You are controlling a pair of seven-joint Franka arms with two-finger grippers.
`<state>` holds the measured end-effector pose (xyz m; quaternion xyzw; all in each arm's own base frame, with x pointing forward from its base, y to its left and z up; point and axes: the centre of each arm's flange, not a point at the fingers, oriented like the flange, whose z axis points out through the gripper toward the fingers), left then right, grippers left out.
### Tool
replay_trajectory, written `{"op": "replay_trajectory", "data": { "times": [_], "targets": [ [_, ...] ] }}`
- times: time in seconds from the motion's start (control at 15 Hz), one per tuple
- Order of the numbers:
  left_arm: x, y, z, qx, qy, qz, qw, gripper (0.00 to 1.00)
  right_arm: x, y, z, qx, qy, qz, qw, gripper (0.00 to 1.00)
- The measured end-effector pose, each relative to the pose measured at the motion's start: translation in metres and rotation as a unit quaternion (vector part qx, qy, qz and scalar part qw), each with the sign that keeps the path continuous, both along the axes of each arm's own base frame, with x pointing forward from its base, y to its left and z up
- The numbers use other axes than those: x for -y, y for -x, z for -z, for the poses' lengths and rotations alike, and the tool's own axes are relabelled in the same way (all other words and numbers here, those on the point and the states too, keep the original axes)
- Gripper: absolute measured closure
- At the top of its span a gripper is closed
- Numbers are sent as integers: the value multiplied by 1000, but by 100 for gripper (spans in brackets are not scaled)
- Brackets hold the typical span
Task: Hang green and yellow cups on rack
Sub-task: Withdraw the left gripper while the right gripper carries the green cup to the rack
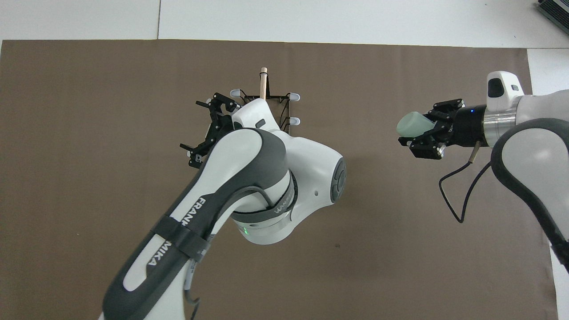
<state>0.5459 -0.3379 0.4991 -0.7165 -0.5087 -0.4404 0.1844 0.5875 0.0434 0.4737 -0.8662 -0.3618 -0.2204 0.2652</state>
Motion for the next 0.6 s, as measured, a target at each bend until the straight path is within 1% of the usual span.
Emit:
{"op": "replay_trajectory", "data": {
  "times": [0.2,0.33,0.47,0.6],
  "targets": [
    [-50,-16,-26,-28,30,21,999,0,-11,-2,1,7,-75,53,996,35],
    [-81,-23,-36,-45,55,37,997,0,-30,-2,3,17,-113,86,990,35],
    [-109,-30,-38,-63,83,62,993,0,-57,2,9,24,-148,127,980,35],
    [-135,-34,-32,-71,113,87,987,0,-91,11,19,42,-170,171,970,35]
  ]
}}
